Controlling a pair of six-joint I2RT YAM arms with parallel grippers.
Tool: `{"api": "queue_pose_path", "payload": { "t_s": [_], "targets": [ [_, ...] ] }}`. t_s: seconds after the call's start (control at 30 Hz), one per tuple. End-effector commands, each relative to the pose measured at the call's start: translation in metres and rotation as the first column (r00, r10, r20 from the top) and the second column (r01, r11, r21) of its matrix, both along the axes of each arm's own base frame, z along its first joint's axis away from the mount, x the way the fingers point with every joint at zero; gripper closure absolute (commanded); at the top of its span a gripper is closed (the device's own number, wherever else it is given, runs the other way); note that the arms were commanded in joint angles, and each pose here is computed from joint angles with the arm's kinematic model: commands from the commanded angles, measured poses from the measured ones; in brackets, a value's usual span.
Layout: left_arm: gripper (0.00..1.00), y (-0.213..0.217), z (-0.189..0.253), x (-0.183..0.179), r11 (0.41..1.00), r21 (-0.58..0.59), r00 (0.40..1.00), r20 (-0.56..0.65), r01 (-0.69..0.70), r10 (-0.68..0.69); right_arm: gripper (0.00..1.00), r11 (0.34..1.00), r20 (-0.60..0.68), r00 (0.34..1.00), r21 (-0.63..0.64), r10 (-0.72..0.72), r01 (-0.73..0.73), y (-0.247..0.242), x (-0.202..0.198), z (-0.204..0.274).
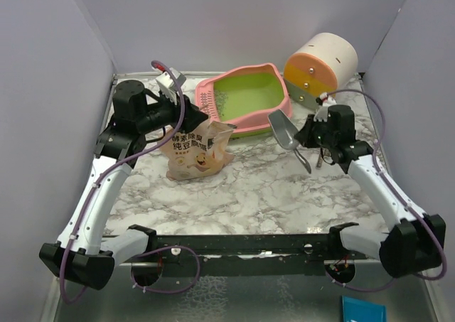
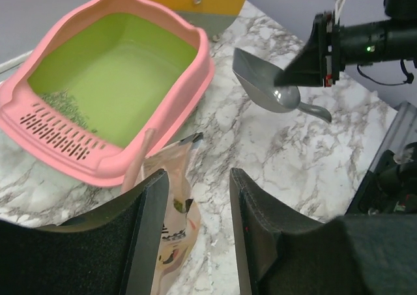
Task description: Fill the litter box with clean litter
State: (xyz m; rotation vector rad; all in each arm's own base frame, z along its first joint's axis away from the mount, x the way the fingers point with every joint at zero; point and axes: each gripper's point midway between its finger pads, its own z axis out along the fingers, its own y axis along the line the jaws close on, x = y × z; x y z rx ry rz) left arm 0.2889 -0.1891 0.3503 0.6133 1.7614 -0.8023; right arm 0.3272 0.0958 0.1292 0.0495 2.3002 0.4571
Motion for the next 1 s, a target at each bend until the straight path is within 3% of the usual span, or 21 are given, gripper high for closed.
{"api": "queue_pose_path", "payload": {
  "t_s": [0.0,0.13,0.3,0.33,0.4,0.53,0.8,0.97],
  "targets": [
    [0.54,-0.02,0.046,-0.022,0.983,-0.091,0.985,0.078,0.161,-0.154,0.99,0.963,0.357,0.895,-0.121,0.267,-0.239,0.061,0.001,0.13],
    [0.53,-0.029,0.058,-0.029,0.966,-0.135,0.975,0.048,0.222,-0.217,0.99,0.899,0.322,0.848,-0.268,0.421,-0.345,0.107,-0.018,0.15],
    [0.46,-0.028,0.059,-0.036,0.964,-0.139,0.974,0.026,0.228,-0.227,0.99,0.834,0.318,0.804,-0.423,0.503,-0.355,0.142,-0.031,0.154],
    [0.37,-0.027,0.06,-0.038,0.964,-0.14,0.974,0.022,0.227,-0.226,0.99,0.83,0.317,0.802,-0.431,0.507,-0.354,0.145,-0.031,0.155],
    [0.33,-0.028,0.061,-0.045,0.959,-0.145,0.97,0.016,0.244,-0.244,0.99,0.831,0.329,0.795,-0.429,0.509,-0.355,0.151,-0.032,0.16],
    [0.44,-0.026,0.055,-0.051,0.961,-0.137,0.969,-0.024,0.24,-0.245,0.99,0.855,0.389,0.783,-0.398,0.485,-0.332,0.153,-0.033,0.181],
    [0.45,-0.027,0.03,-0.053,0.962,-0.133,0.956,-0.14,0.239,-0.257,0.99,0.864,0.483,0.722,-0.357,0.496,-0.355,0.158,-0.04,0.228],
    [0.48,-0.033,0.032,-0.046,0.953,-0.163,0.949,-0.148,0.254,-0.278,0.99,0.861,0.498,0.706,-0.35,0.504,-0.368,0.164,-0.043,0.234]
  ]
}}
